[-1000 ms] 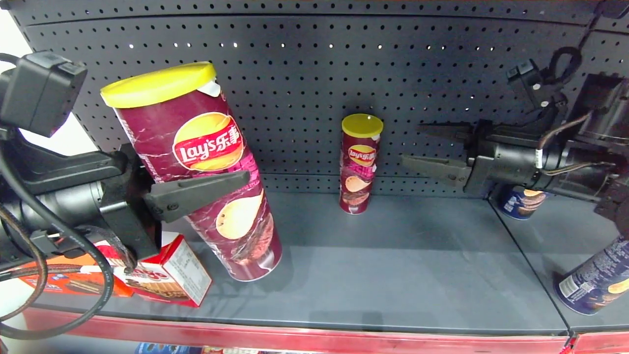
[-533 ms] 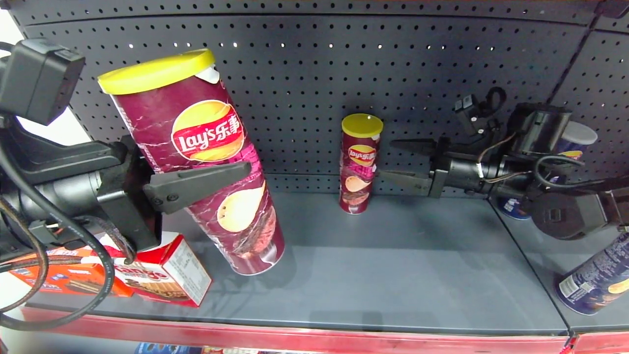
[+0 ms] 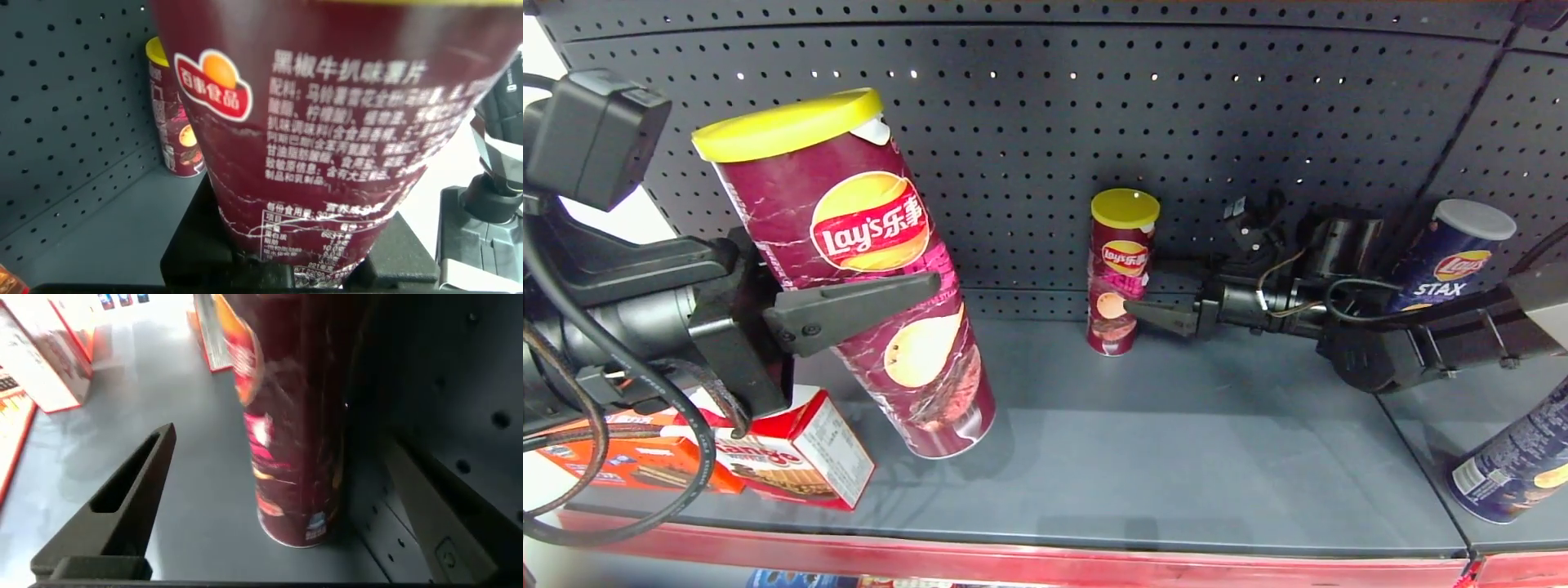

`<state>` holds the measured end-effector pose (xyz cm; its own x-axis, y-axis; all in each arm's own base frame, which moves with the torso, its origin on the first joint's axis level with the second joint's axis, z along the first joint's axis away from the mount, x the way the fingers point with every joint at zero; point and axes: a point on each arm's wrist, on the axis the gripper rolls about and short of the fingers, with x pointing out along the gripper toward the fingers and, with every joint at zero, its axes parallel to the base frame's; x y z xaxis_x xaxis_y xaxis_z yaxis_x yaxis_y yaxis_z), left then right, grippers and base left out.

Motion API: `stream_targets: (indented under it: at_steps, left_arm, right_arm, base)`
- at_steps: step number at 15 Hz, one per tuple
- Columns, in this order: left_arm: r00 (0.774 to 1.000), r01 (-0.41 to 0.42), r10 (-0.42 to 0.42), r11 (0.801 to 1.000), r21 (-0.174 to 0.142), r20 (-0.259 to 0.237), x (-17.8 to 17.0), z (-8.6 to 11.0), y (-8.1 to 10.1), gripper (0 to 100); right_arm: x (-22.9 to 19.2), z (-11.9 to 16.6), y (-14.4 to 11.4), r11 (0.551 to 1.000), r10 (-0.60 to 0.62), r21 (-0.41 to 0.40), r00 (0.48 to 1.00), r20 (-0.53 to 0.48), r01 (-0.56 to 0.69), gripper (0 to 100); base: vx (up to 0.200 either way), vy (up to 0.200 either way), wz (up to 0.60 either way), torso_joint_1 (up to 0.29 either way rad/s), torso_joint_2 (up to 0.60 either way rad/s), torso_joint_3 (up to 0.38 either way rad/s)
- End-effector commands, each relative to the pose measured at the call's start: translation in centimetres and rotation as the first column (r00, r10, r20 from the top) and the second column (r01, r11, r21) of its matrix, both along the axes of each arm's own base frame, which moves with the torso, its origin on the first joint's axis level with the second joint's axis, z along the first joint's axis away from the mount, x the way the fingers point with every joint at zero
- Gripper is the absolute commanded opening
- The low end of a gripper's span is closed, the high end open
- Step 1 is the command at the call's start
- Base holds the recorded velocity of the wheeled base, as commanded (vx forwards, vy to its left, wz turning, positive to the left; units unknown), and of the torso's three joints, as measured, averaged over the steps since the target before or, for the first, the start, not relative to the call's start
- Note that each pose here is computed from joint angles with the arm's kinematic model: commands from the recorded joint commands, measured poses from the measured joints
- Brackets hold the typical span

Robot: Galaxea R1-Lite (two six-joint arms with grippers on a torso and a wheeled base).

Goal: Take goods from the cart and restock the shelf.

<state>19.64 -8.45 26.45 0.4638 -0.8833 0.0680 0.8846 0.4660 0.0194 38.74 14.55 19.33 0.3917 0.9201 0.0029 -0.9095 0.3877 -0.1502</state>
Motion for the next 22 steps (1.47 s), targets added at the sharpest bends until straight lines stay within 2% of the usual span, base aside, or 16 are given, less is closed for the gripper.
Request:
stream_targets:
  at_steps: [1, 18, 19, 22]
  left_arm:
    - [1.000, -0.002, 0.002, 1.000, 0.001, -0.004, 0.2, -0.1, 0.0, 0]
    - [0.999, -0.008, 0.009, 1.000, 0.014, -0.038, 0.7, -1.0, -0.1, 0]
    - [0.999, -0.008, 0.009, 1.000, 0.014, -0.038, 0.7, -1.0, -0.1, 0]
    - [0.999, -0.011, 0.012, 1.000, 0.017, -0.042, 0.7, -1.2, 0.0, 0]
  right_arm:
    - [0.9, -1.4, 0.6, 1.000, 0.008, -0.008, 1.000, -0.022, -0.008, 100]
    - [5.1, -4.6, 3.7, 0.998, 0.059, 0.004, 0.998, 0.006, -0.059, 100]
    - [5.0, -4.5, 3.8, 0.998, 0.060, 0.006, 0.998, 0.002, -0.060, 0]
    - [4.6, -4.1, 3.6, 0.998, 0.059, 0.007, 0.998, 0.006, -0.059, 0]
  base:
    - [0.000, 0.000, 0.00, 0.000, 0.00, 0.000]
    - [0.000, 0.000, 0.00, 0.000, 0.00, 0.000]
    - [0.000, 0.000, 0.00, 0.000, 0.00, 0.000]
    - [0.000, 0.000, 0.00, 0.000, 0.00, 0.000]
